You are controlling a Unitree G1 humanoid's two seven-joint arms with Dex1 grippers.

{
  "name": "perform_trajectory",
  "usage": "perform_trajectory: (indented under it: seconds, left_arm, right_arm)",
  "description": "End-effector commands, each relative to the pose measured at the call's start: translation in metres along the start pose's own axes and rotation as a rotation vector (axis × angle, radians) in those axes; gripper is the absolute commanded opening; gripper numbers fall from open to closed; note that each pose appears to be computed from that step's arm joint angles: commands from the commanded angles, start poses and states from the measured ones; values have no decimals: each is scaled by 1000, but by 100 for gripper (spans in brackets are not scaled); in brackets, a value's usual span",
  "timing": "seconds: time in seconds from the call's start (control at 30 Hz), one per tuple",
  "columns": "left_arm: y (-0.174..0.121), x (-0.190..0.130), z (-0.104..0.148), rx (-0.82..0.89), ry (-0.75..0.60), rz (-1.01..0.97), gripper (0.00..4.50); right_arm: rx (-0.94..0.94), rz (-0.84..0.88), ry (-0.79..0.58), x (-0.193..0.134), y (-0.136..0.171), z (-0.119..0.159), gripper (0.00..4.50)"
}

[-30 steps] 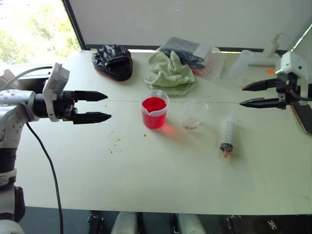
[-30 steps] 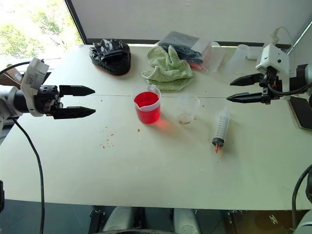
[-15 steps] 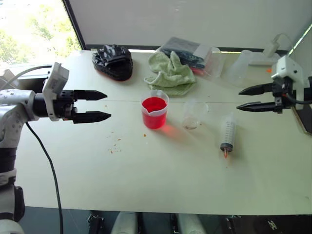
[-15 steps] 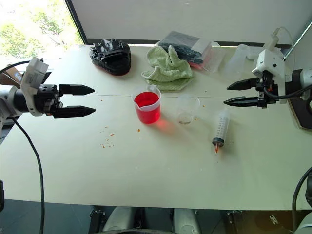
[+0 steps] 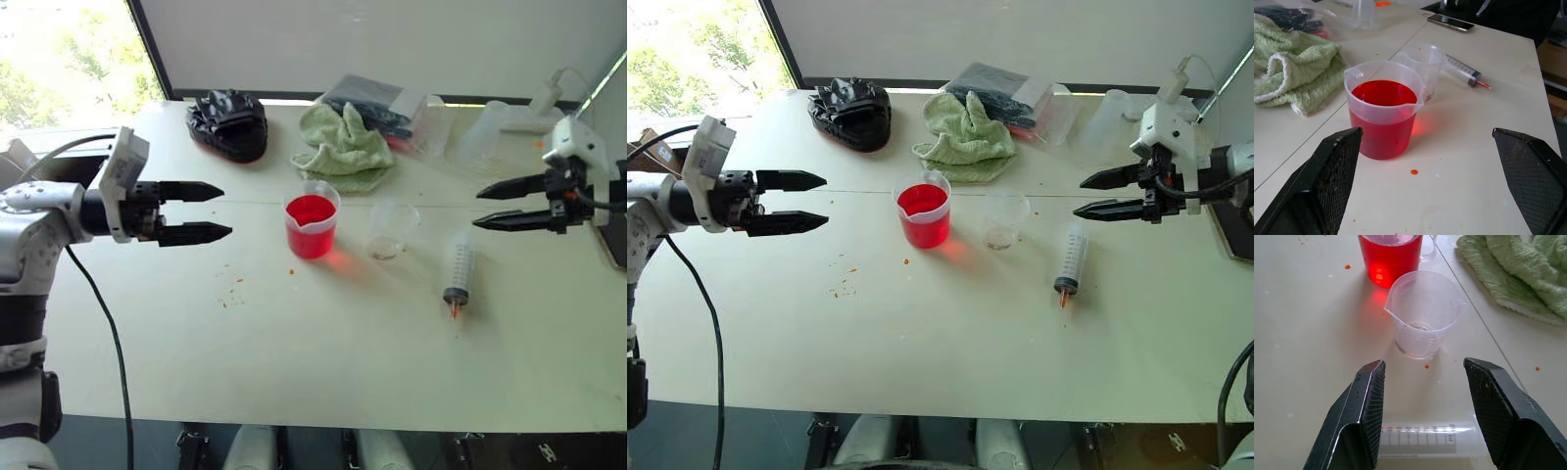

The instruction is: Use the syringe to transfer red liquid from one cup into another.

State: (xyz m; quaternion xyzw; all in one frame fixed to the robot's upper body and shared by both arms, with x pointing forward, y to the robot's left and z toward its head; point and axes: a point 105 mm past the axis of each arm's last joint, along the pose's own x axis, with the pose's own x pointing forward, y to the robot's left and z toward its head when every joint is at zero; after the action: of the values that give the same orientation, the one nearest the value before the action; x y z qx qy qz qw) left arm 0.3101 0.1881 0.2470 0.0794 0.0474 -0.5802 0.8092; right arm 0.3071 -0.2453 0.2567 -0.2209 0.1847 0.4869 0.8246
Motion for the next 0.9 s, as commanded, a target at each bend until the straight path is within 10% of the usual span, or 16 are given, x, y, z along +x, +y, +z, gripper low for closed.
perform_trajectory:
  seconds: [0.03, 0.43, 0.63, 0.9]
  left_arm:
    - [2, 3, 8, 40, -12, -4, 445]
    - [0, 24, -7, 3, -71, -43, 445]
    - [1, 26, -4, 16, -86, -36, 450]
    - [-5, 22, 4, 51, -91, -64, 450]
  right_arm:
    - [107, -96, -31, -4, -14, 17, 267]
    - [682, -337, 359, 25, -16, -18, 267]
    - [770, -485, 374, 21, -38, -22, 440]
    - [833, -553, 396, 31, -46, -31, 440]
